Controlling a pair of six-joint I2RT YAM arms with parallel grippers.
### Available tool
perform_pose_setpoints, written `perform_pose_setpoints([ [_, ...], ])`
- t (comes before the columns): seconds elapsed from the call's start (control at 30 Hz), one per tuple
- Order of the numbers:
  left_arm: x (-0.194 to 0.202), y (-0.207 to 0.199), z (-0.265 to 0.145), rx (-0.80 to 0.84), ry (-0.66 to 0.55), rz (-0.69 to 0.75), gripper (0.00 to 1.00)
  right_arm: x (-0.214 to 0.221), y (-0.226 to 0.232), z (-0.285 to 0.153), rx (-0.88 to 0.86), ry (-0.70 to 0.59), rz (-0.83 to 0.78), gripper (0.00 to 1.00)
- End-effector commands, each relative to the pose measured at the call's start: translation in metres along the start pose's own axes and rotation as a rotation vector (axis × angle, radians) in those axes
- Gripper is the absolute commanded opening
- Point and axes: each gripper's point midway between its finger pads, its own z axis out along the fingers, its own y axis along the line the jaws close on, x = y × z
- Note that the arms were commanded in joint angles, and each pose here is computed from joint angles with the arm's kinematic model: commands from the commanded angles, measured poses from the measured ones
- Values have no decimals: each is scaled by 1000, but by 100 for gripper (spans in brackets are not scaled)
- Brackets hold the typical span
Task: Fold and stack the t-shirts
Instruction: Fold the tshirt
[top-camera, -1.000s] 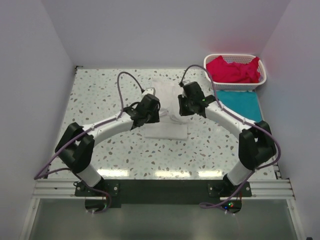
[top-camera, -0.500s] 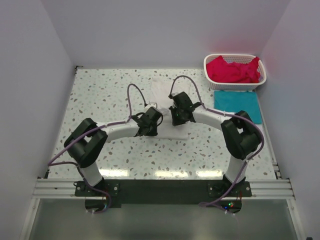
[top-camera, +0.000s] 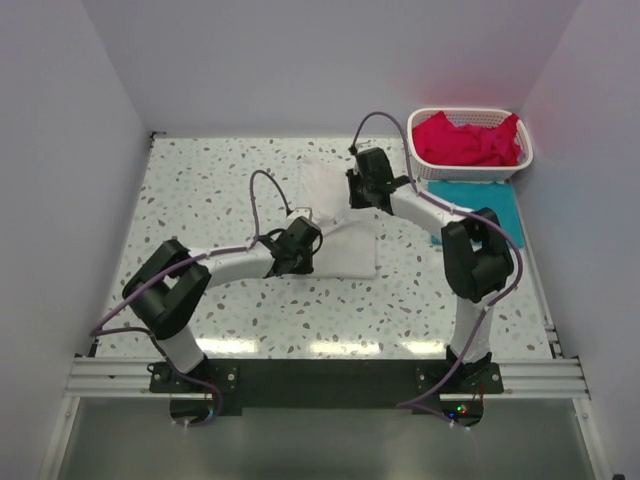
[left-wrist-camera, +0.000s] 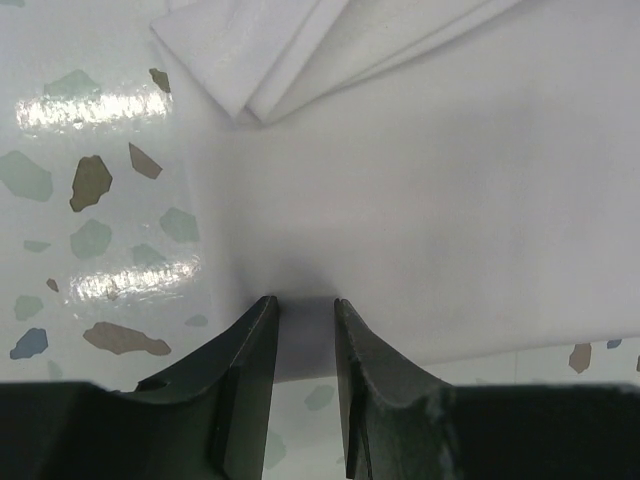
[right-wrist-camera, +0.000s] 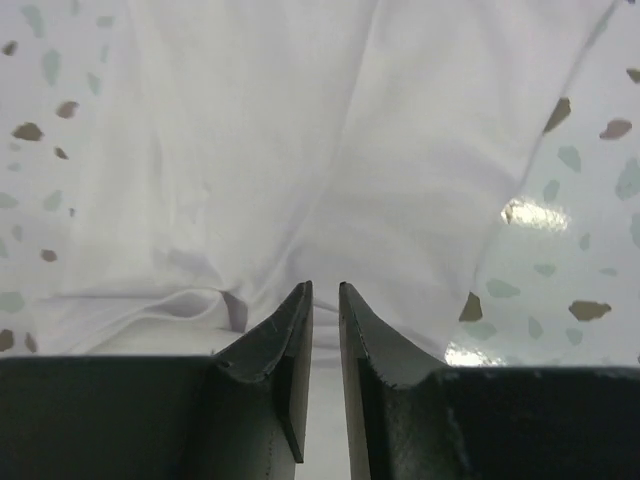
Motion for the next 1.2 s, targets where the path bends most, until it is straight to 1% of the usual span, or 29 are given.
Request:
perform_pose_setpoints([
  [0.0,21,10,-6,-13,53,1,34,-45,43,-24,-183,-134,-44,22],
  [0.07,23,12,-7,-11,52,-6,34,-27,62,-38,-277,-106,-54,23],
  [0.1,22,11,-9,-5,49,-6,35,-21,80,-45,-387,-100,-54,24],
  [0.13,23,11,-9,-5,49,-8,35,0,83,-46,-422,-59,-42,24],
  [0.17,23,12,-10,-4,50,-9,35,-1,93,-54,-480,-79,-13,24],
  [0.2,22,11,-10,-2,46,-10,35,7,98,-57,-516,-66,2,24],
  [0.23,23,11,-11,1,46,-11,35,28,103,-58,-564,-14,16,24],
  [0.27,23,11,-12,3,46,-14,35,29,108,-59,-592,-25,32,24],
  [0.33,21,10,-14,9,41,-16,35,49,113,-57,-631,16,50,24],
  [0.37,22,11,-14,8,42,-17,35,50,117,-55,-652,16,63,23],
  [0.43,21,9,-15,14,37,-19,35,65,122,-46,-676,58,74,22],
  [0.5,20,11,-15,8,35,-20,35,72,126,-34,-687,75,82,22],
  [0.63,22,12,-14,4,43,-18,35,65,134,-18,-707,71,101,21],
  [0.7,23,12,-14,3,46,-17,35,63,134,-8,-689,77,98,21],
  [0.8,25,13,-13,2,53,-16,35,48,129,13,-631,51,89,21],
  [0.9,29,14,-13,1,60,-16,35,22,116,42,-561,5,113,21],
  [0.93,30,15,-14,0,61,-16,35,-7,110,47,-540,-53,119,22],
  [0.97,29,15,-14,-1,59,-19,35,-6,101,59,-508,-39,134,22],
  [1.0,28,15,-16,3,53,-20,35,-15,98,62,-499,-50,139,22],
  [1.03,28,16,-17,0,51,-22,35,-40,94,61,-503,-91,149,23],
  [1.13,21,17,-21,-9,29,-34,36,-55,81,53,-478,-106,165,24],
  [1.17,16,16,-25,-4,13,-41,39,-64,80,40,-485,-126,164,24],
])
